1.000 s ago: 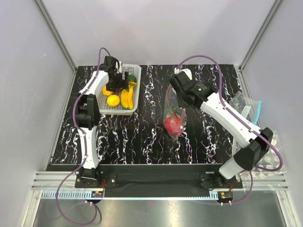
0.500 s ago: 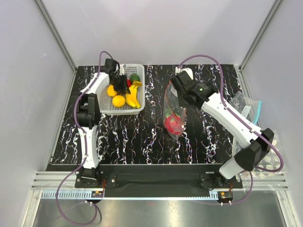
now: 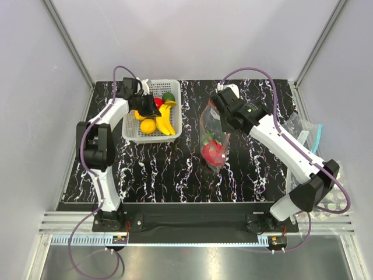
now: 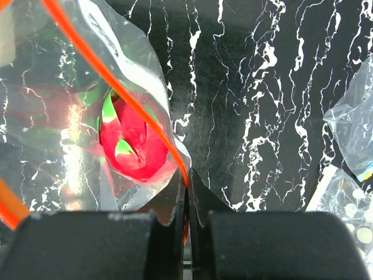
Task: Place the food in the zip-top bag and seal the zipper
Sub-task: Pick up the fake fruit from the bin.
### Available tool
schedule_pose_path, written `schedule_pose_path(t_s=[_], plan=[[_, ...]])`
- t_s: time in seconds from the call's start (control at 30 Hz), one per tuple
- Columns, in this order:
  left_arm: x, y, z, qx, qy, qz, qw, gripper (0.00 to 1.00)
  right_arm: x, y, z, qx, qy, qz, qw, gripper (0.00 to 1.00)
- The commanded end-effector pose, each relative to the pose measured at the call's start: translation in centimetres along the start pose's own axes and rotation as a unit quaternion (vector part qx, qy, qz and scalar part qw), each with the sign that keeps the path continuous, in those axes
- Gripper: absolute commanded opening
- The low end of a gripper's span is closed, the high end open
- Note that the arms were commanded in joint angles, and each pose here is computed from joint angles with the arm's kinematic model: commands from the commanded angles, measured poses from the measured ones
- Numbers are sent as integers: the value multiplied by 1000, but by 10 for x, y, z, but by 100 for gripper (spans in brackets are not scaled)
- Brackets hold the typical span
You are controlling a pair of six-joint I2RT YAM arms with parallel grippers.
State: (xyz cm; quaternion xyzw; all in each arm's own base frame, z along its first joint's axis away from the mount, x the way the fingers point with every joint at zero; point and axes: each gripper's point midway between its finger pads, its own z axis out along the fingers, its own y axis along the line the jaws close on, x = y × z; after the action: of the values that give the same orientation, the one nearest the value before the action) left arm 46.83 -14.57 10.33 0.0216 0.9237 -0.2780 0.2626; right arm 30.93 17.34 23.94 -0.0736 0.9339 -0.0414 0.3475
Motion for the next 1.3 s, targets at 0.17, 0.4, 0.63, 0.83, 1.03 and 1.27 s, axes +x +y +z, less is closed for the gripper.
schedule_pose_path(t_s=[0.17,0.4,0.63,0.83,1.03,1.27], plan=[[-48,-58,-78,42,-155,90,983,0,-21,-4,-27,-32,-49,13,998,9],[-59,-85,-116,59,-236,121,962,0,-20,-1,-23,-37,-50,12,998,10],[-41,-142,-164,102,-304,152,935,0,-22,-2,-26,-37,-56,17,998,8],[-31,-208,-214,158,-354,194,901,0,-26,-5,-39,-51,-79,30,995,0],[-15,-255,-252,219,-401,253,853,0,-28,0,-48,-82,-94,44,991,0],[-2,-285,-261,247,-454,315,796,1,-26,9,-51,-109,-92,49,989,0]])
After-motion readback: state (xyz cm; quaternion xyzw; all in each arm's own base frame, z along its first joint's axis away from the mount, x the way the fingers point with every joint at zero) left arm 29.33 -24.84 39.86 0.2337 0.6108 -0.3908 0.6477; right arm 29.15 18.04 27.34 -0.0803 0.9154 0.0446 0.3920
